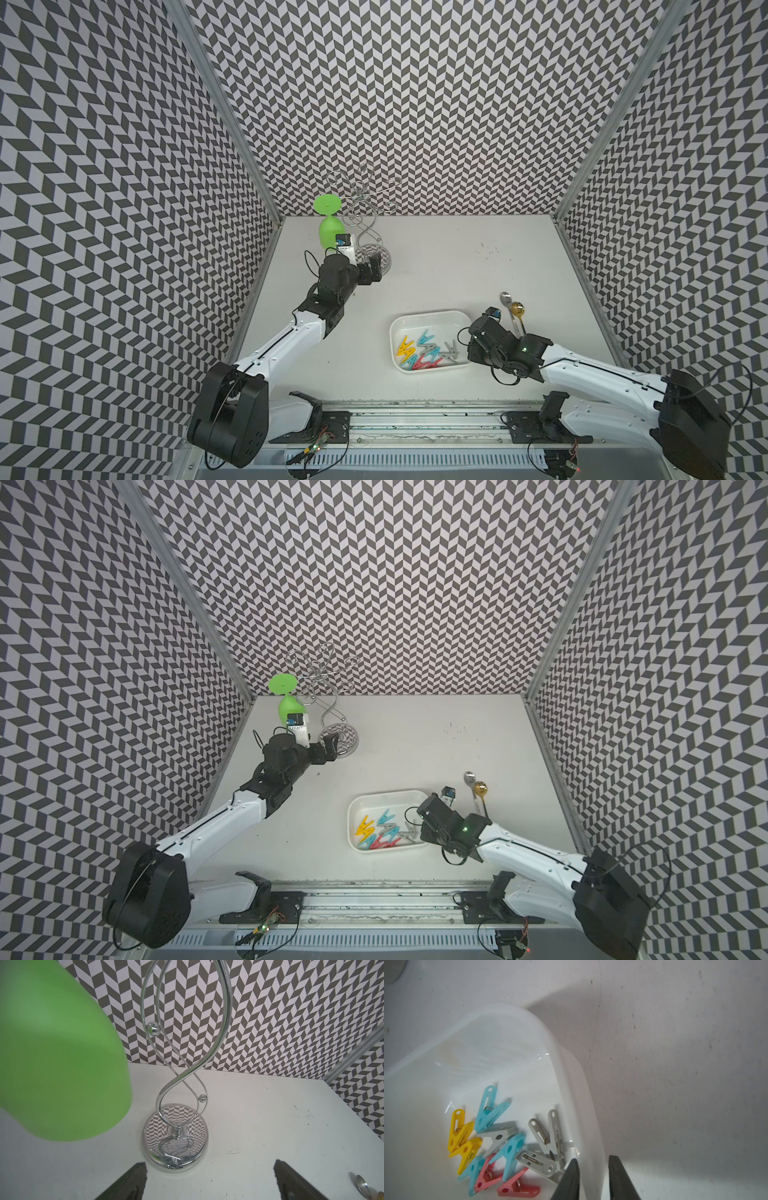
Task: Take the clothespins out of the storage box
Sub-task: Move the storage box to the center of the board, then pick up the clothespin from the storage box, then place the clothespin at the center of the board, then pick up the clothespin from the storage box.
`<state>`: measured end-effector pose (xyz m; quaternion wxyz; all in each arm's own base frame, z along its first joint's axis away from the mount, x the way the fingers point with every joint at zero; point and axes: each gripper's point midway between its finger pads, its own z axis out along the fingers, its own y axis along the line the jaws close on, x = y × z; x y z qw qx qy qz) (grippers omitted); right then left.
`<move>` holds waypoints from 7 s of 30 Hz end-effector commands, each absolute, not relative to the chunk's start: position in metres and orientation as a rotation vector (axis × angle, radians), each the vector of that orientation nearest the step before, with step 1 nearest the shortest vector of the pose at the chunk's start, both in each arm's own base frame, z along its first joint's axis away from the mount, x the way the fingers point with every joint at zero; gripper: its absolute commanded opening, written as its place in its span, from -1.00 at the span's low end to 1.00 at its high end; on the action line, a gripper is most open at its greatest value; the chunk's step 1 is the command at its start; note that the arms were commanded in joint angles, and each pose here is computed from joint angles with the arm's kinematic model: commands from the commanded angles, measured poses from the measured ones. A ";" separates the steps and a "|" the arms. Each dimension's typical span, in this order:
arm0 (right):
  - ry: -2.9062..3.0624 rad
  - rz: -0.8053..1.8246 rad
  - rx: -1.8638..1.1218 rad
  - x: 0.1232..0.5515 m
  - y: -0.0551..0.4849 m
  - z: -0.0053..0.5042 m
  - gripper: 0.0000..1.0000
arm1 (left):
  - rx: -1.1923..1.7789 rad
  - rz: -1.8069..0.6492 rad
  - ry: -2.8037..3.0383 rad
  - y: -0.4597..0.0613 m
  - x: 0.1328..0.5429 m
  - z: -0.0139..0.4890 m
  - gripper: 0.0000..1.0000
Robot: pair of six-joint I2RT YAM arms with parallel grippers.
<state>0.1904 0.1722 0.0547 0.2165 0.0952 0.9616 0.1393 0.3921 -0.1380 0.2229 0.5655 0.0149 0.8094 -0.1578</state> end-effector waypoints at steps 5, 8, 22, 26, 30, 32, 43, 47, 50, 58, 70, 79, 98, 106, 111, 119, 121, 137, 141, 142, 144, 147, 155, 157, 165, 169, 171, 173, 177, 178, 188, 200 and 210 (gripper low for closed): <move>2.435 0.382 0.027 0.231 0.189 0.119 0.08 | 0.188 -0.373 2.008 -0.188 0.377 0.220 0.96; 2.347 0.392 -0.083 0.244 0.197 0.138 0.15 | 0.251 -0.380 2.081 -0.210 0.365 0.207 0.93; 2.260 0.561 -0.224 0.283 0.197 0.159 0.09 | 0.482 -0.415 2.378 -0.289 0.290 0.149 0.61; 2.296 0.539 -0.184 0.283 0.185 0.143 0.05 | 0.495 -0.389 2.435 -0.304 0.278 0.135 0.47; 2.323 0.528 -0.166 0.281 0.180 0.136 0.04 | 0.536 -0.316 2.483 -0.316 0.272 0.115 0.32; 2.321 0.531 -0.170 0.280 0.180 0.139 0.04 | 0.553 -0.290 2.506 -0.320 0.269 0.103 0.25; 2.296 0.599 -0.210 0.271 0.186 0.147 0.03 | 0.571 -0.201 2.576 -0.327 0.257 0.061 -0.14; 2.292 0.602 -0.212 0.269 0.185 0.147 0.03 | 0.583 -0.181 2.594 -0.325 0.254 0.053 -0.14; 2.289 0.606 -0.215 0.269 0.186 0.147 0.03 | 0.592 -0.170 2.600 -0.323 0.252 0.048 -0.16; 2.292 0.605 -0.216 0.270 0.187 0.145 0.00 | 0.607 -0.155 2.617 -0.319 0.249 0.033 -0.39; 2.303 0.610 -0.224 0.269 0.187 0.143 -0.03 | 0.608 -0.137 2.629 -0.313 0.249 0.022 -0.57; 2.300 0.618 -0.235 0.268 0.189 0.144 -0.04 | 0.595 -0.144 2.613 -0.312 0.250 0.029 -0.80; 2.307 0.606 -0.226 0.271 0.187 0.143 -0.05 | 0.130 -0.094 2.360 -0.217 0.269 0.130 -1.00; 2.314 0.615 -0.233 0.270 0.189 0.141 -0.05 | -0.162 -0.090 2.415 -0.138 0.266 0.095 -1.00; 2.312 0.620 -0.236 0.269 0.189 0.141 -0.05 | -0.245 -0.122 2.466 -0.116 0.264 0.067 -1.00; 2.311 0.621 -0.238 0.267 0.188 0.140 -0.05 | -0.269 -0.115 2.549 -0.109 0.261 0.036 -0.97; 2.310 0.622 -0.236 0.267 0.188 0.141 -0.05 | -0.265 -0.112 2.558 -0.110 0.260 0.033 -0.91; 2.303 0.629 -0.238 0.266 0.188 0.142 -0.02 | -0.164 -0.194 2.475 -0.144 0.275 0.097 -0.43; 2.302 0.630 -0.236 0.266 0.188 0.143 -0.02 | -0.074 -0.221 2.460 -0.174 0.277 0.120 -0.43; 2.303 0.629 -0.236 0.266 0.188 0.143 -0.02 | -0.055 -0.224 2.461 -0.180 0.277 0.123 -0.44; 2.304 0.628 -0.237 0.266 0.188 0.142 -0.02 | -0.010 -0.239 2.463 -0.194 0.277 0.128 -0.44; 2.304 0.627 -0.239 0.266 0.188 0.142 -0.01 | 0.062 -0.264 2.478 -0.213 0.273 0.130 -0.45; 2.293 0.689 -0.327 0.259 0.199 0.145 -0.02 | 0.234 -0.249 2.569 -0.249 0.260 0.107 -0.46; 2.291 0.731 -0.375 0.255 0.205 0.145 -0.02 | 0.263 -0.240 2.593 -0.255 0.257 0.097 -0.45; 2.331 0.814 -0.459 0.243 0.219 0.141 -0.03 | 0.337 -0.180 2.659 -0.263 0.247 0.064 -0.45; 2.320 0.819 -0.465 0.242 0.220 0.142 -0.04 | 0.357 -0.148 2.686 -0.263 0.244 0.049 -0.47; 2.324 0.821 -0.467 0.241 0.220 0.141 -0.04 | 0.362 -0.131 2.695 -0.262 0.243 0.043 -0.50; 2.325 0.820 -0.467 0.241 0.220 0.141 -0.04 | 0.368 -0.120 2.699 -0.261 0.243 0.040 -0.54; 2.322 0.815 -0.464 0.242 0.220 0.141 -0.05 | 0.370 -0.099 2.711 -0.258 0.241 0.033 -0.56; 2.322 0.812 -0.463 0.242 0.219 0.140 -0.05 | 0.374 -0.095 2.713 -0.257 0.241 0.031 -0.57; 2.321 0.799 -0.456 0.244 0.218 0.141 -0.05 | 0.373 -0.090 2.704 -0.254 0.239 0.032 -0.78; 2.319 0.779 -0.442 0.245 0.215 0.142 -0.05 | 0.376 -0.052 2.702 -0.244 0.234 0.029 -0.67; 2.313 0.760 -0.431 0.246 0.212 0.148 -0.05 | 0.370 -0.078 2.643 -0.247 0.239 0.050 -0.95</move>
